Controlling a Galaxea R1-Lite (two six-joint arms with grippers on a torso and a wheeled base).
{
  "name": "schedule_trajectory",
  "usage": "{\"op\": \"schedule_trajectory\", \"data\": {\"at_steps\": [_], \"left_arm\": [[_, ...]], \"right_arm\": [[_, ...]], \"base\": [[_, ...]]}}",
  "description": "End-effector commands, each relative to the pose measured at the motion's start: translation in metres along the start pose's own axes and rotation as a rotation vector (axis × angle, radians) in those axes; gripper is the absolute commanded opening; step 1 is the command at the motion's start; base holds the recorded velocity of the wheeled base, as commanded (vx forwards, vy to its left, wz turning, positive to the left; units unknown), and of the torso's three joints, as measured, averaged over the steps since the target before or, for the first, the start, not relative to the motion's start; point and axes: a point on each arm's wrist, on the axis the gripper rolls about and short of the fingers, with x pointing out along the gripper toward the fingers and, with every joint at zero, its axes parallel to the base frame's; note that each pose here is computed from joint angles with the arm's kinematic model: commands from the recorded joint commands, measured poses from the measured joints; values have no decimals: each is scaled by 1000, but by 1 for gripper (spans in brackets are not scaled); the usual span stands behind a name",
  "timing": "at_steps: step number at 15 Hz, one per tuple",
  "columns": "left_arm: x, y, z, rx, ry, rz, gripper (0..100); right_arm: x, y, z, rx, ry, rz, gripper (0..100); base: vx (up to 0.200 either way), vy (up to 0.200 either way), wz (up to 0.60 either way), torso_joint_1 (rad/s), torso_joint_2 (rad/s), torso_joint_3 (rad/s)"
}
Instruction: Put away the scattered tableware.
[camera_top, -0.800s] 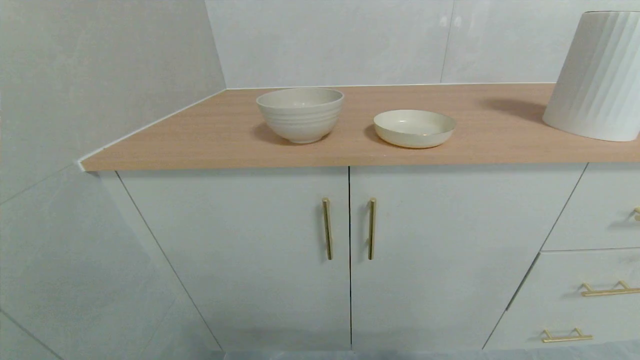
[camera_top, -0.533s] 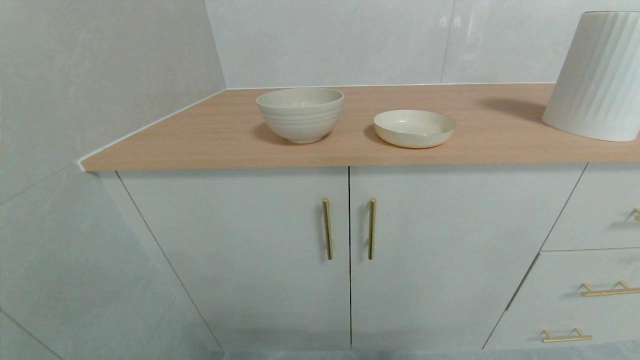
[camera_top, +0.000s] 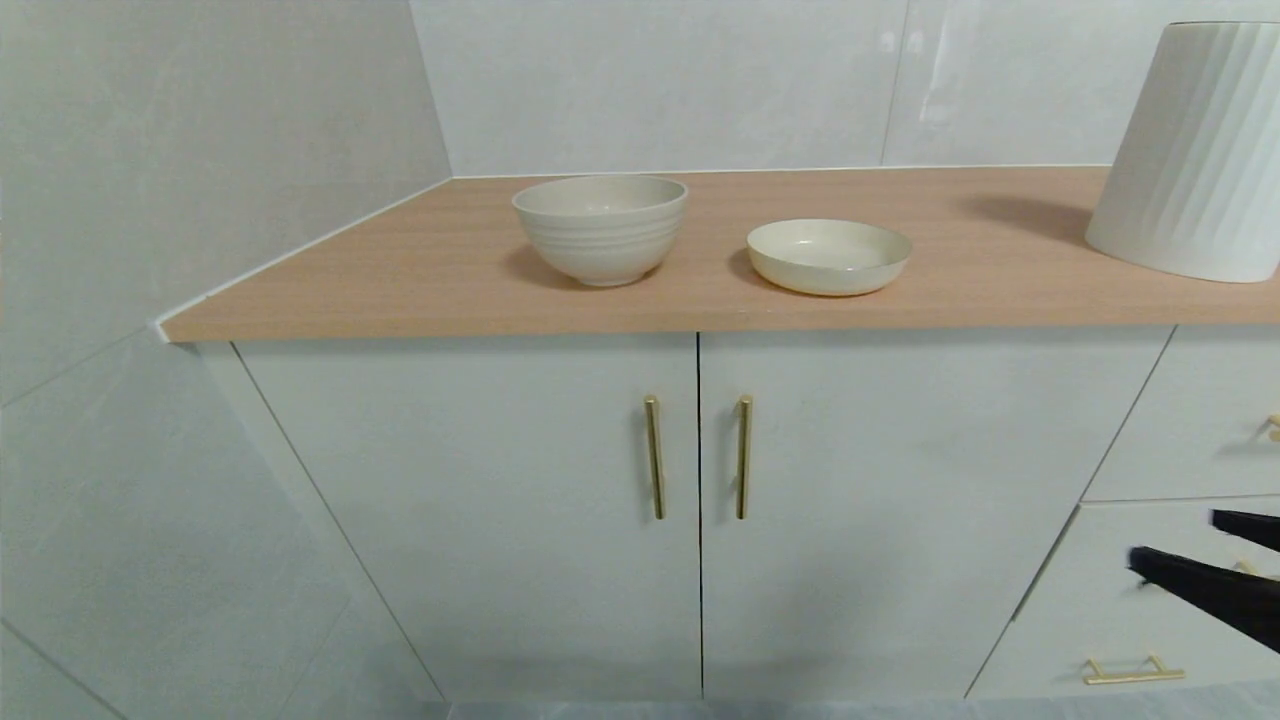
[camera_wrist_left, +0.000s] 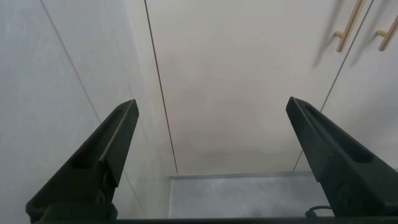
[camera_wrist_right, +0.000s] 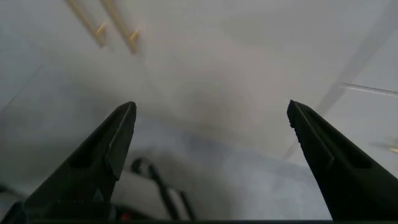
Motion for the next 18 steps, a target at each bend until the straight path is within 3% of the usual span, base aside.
{"op": "schedule_trajectory", "data": {"at_steps": [1,6,11,15,18], "left_arm": [[0,0,0,0,0,0,100],[0,0,0,0,0,0,100],[0,0,0,0,0,0,100],[0,0,0,0,0,0,100],[0,0,0,0,0,0,100]], "right_arm": [[118,26,-2,4,183,192,100],[151,42,13,18,92,388,100],[202,62,21,25,69,456,100],[226,72,20,115,-23,500,100],[236,86,12,112,-2,532,100]], "base": [[0,0,0,0,0,0],[0,0,0,0,0,0],[0,0,0,0,0,0],[0,0,0,0,0,0],[0,0,0,0,0,0]]}}
